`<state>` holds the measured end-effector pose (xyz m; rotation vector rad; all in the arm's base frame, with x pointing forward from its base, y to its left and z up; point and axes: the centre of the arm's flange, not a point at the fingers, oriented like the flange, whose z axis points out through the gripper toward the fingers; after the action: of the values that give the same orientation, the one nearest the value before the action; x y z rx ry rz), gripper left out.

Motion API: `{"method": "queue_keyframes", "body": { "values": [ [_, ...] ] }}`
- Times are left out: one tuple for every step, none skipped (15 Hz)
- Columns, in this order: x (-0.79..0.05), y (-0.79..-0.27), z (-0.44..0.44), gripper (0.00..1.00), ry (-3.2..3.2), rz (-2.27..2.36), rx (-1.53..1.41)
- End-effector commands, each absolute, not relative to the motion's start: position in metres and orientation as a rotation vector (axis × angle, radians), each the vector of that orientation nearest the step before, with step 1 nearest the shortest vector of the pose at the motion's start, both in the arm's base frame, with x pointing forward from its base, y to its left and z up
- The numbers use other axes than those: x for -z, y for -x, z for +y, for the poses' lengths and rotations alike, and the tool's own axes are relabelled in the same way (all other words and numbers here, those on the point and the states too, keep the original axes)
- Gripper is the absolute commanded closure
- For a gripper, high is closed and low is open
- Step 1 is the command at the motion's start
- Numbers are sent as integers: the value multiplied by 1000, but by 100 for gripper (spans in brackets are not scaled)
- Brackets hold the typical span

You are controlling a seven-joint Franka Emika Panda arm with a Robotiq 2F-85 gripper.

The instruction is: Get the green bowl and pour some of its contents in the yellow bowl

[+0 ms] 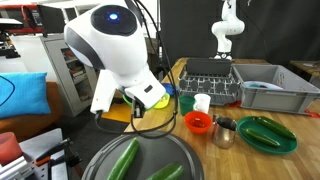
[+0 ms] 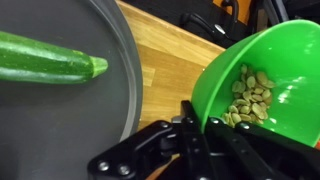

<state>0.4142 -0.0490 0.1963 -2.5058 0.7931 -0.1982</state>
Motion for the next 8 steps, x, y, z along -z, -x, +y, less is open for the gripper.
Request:
{"method": "queue_keyframes", "body": {
  "values": [
    [-187, -427, -59, 99, 2550, 787, 213],
    [-184, -431, -60, 99, 2571, 781, 192],
    [-181, -440, -60, 99, 2593, 767, 169],
    [-178, -446, -60, 99, 2612, 749, 152],
    [-175, -455, -61, 99, 2632, 734, 135],
    [-170, -463, -62, 99, 2652, 725, 114],
    [-166, -472, -65, 99, 2669, 716, 95],
    [-162, -480, -67, 99, 2683, 707, 85]
  ]
}}
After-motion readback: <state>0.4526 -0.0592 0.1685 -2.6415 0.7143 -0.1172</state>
